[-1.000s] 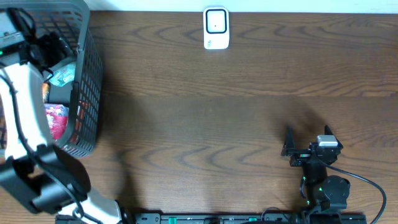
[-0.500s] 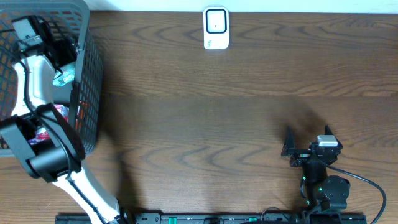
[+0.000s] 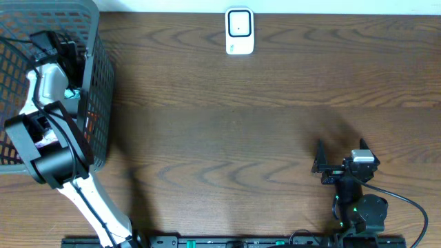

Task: Scan the item barcode
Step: 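Lower the left gripper into the basket and grasp the green wrapper, then carry the green wrapper out and drop it on the table center, then reach the left gripper into the basket and grasp the pink floral pack, then carry the pink pack to the table center and release it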

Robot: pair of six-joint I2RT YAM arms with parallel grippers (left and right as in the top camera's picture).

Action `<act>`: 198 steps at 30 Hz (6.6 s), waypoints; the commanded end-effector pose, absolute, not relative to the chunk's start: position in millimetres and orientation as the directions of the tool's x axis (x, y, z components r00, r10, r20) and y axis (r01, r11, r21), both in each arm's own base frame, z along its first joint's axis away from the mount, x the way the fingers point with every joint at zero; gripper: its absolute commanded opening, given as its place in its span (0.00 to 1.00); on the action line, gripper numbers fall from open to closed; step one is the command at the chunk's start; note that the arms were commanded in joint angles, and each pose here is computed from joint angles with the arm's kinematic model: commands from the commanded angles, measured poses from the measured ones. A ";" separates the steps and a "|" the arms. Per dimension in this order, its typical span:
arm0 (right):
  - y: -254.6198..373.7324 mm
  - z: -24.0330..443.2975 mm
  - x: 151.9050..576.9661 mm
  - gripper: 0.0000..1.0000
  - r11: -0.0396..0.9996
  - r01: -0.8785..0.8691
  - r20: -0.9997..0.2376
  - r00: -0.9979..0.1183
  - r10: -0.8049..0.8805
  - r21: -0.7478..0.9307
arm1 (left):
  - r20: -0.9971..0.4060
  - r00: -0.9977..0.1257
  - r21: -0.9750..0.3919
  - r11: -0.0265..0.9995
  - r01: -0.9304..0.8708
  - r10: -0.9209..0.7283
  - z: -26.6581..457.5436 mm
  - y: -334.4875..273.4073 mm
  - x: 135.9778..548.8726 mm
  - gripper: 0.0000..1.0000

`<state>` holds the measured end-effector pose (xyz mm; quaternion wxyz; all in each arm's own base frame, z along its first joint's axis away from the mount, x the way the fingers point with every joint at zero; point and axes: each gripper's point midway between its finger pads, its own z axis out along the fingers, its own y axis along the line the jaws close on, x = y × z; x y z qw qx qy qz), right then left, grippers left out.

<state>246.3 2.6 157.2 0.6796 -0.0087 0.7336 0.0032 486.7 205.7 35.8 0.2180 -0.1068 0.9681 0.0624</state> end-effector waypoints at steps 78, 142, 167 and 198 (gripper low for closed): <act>2.7 156.4 246.2 0.99 1.000 -0.016 -0.997 -0.075 -0.016 -0.015 | -0.353 -0.935 -0.516 0.840 0.169 -0.029 148.7 -307.1 422.0 0.64; 2.7 156.4 246.2 0.99 1.000 -0.016 -0.997 -0.075 -0.016 -0.015 | -0.176 -0.458 0.205 0.422 -0.883 -0.871 40.7 240.3 321.4 0.07; 2.7 156.4 246.2 0.99 1.000 -0.016 -0.997 -0.075 -0.016 -0.015 | -0.783 -0.121 -0.609 0.791 -0.048 -0.610 481.9 46.0 358.5 0.07; 2.7 156.4 246.2 0.99 1.000 -0.016 -0.997 -0.075 -0.016 -0.015 | -0.410 -0.906 -0.301 0.921 0.246 0.108 113.5 -284.6 401.0 0.76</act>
